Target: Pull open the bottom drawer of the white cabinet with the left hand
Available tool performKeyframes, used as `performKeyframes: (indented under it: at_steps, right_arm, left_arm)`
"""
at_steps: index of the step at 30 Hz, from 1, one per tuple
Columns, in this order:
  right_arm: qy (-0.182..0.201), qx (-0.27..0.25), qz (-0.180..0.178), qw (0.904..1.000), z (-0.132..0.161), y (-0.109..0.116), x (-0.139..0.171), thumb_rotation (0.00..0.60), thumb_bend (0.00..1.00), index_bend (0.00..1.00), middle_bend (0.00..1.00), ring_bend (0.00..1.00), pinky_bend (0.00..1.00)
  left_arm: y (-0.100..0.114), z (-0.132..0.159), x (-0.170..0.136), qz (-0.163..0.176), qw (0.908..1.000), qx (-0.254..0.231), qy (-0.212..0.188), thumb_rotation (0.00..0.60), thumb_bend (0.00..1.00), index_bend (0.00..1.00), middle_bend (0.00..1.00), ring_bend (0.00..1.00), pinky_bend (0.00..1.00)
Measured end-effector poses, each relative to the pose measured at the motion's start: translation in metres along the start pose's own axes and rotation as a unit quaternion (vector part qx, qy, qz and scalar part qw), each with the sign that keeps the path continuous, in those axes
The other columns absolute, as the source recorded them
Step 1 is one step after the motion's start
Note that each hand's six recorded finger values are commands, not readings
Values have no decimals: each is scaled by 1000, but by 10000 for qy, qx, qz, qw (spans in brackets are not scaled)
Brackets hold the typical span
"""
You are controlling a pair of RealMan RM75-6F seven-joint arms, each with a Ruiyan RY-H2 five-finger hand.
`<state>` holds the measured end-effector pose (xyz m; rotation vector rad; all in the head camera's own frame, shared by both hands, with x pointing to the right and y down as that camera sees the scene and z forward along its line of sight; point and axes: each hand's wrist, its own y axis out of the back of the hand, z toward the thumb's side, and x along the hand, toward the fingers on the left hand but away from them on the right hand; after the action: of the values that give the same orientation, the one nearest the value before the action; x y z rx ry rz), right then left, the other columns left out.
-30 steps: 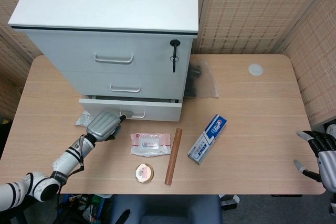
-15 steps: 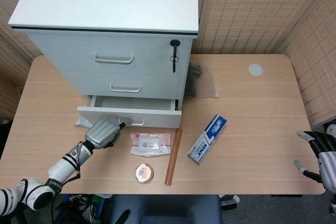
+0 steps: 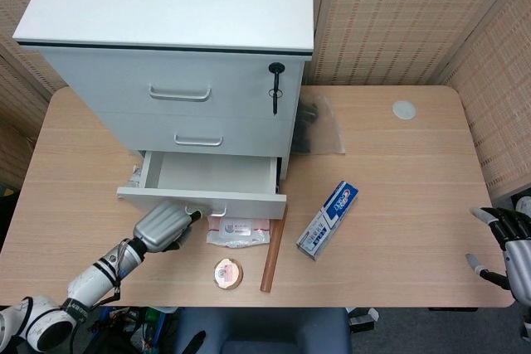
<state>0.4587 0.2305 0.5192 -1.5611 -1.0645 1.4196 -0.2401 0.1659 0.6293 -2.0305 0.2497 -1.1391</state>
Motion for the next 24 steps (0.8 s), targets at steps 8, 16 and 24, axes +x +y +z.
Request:
performKeyframes:
  at_steps: [8, 16, 24]
  right_arm:
    - [-3, -3, -4, 10000, 0, 0, 1, 600, 169, 216, 222, 162, 148]
    - [4, 2, -5, 10000, 1, 0, 1, 600, 169, 216, 222, 162, 148]
    - [-11, 6, -29, 10000, 0, 1, 3, 600, 169, 216, 222, 162, 148]
  left_arm:
    - [-2, 8, -11, -26, 10000, 40, -76, 600, 682, 171, 968, 944, 1000]
    - [-4, 14, -22, 17, 9999, 43, -117, 600, 682, 171, 965, 944, 1000]
    - [-2, 15, -26, 143, 9999, 22, -83, 600, 682, 171, 962, 940, 1000]
